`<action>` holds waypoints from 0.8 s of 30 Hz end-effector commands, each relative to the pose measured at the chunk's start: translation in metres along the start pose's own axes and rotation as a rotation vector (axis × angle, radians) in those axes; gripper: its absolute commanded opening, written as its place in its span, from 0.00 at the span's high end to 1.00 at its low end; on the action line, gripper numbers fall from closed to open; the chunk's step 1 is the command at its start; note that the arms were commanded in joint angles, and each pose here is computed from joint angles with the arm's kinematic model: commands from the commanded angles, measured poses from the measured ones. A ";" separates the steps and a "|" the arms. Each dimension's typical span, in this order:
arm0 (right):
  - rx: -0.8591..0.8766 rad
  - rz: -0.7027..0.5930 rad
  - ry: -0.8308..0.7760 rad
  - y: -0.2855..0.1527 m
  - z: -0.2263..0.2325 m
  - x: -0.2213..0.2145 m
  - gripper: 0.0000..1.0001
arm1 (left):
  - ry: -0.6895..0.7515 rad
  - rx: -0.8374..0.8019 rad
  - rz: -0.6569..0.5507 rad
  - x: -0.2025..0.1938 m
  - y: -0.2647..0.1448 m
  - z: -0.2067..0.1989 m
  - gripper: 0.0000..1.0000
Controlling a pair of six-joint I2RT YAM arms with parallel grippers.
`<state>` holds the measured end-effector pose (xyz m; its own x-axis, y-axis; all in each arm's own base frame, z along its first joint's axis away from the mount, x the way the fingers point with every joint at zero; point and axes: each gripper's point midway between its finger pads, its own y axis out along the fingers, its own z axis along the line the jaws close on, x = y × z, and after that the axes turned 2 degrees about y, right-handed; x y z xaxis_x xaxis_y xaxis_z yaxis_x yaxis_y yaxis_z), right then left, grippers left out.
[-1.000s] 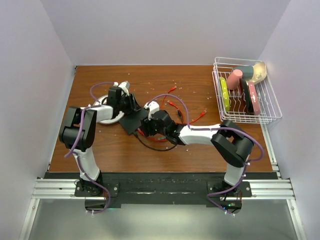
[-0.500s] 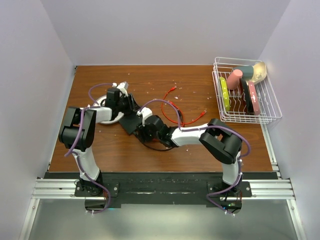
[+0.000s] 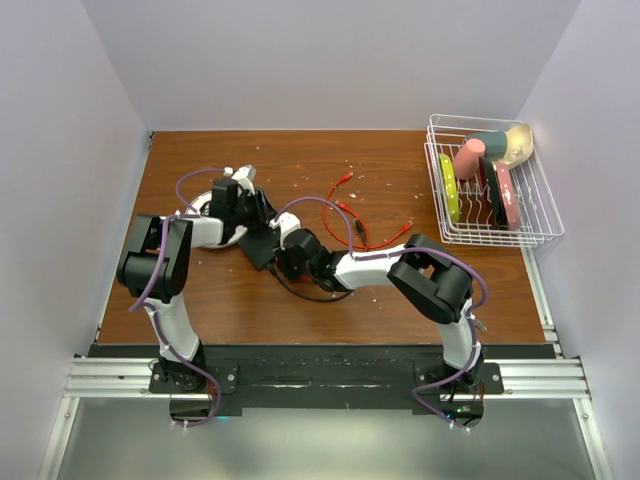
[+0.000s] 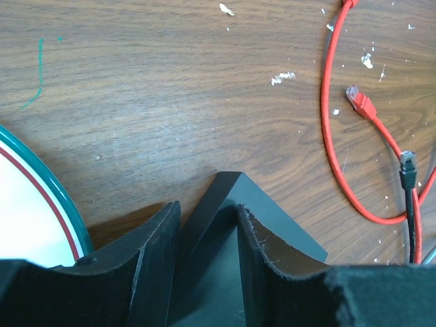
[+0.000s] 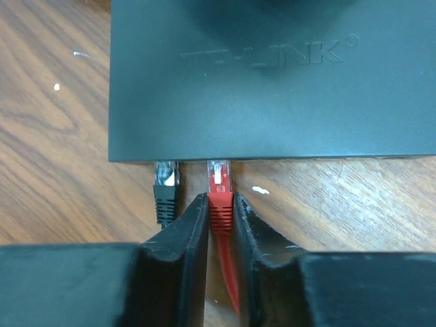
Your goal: Insert the plug into the switch port
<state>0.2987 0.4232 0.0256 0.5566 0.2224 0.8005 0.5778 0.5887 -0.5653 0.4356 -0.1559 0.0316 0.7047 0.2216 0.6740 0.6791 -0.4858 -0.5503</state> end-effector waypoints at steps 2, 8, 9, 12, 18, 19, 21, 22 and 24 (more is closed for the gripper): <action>-0.043 -0.043 0.011 0.006 0.000 0.012 0.97 | -0.033 0.091 0.155 -0.054 -0.010 0.029 0.60; -0.059 -0.046 -0.003 0.009 0.000 0.016 1.00 | -0.041 0.085 0.197 -0.073 -0.016 0.031 0.73; -0.063 -0.054 0.001 0.009 -0.001 0.019 1.00 | -0.041 0.086 0.199 -0.075 -0.017 0.031 0.77; -0.067 -0.052 -0.003 0.008 -0.001 0.019 1.00 | -0.040 0.080 0.216 -0.080 -0.020 0.030 0.90; -0.078 -0.047 -0.005 0.001 -0.006 0.013 1.00 | -0.058 0.042 0.265 -0.100 -0.029 0.024 0.98; -0.080 -0.047 -0.003 0.001 -0.007 0.013 1.00 | -0.059 0.035 0.264 -0.101 -0.030 0.023 0.98; -0.076 -0.041 -0.004 0.001 -0.006 0.009 1.00 | -0.062 0.017 0.245 -0.100 -0.032 0.019 0.94; -0.076 -0.040 -0.002 0.002 -0.006 0.009 1.00 | -0.055 0.016 0.231 -0.093 -0.031 0.018 0.90; -0.073 -0.035 -0.002 0.004 -0.006 0.007 1.00 | -0.044 0.050 0.204 -0.082 -0.030 0.021 0.76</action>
<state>0.3005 0.4239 0.0265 0.5450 0.2305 0.8062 0.6085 0.5527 -0.5694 0.4210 -0.1481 0.0355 0.6658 0.2245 0.7115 0.7050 -0.5014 -0.5016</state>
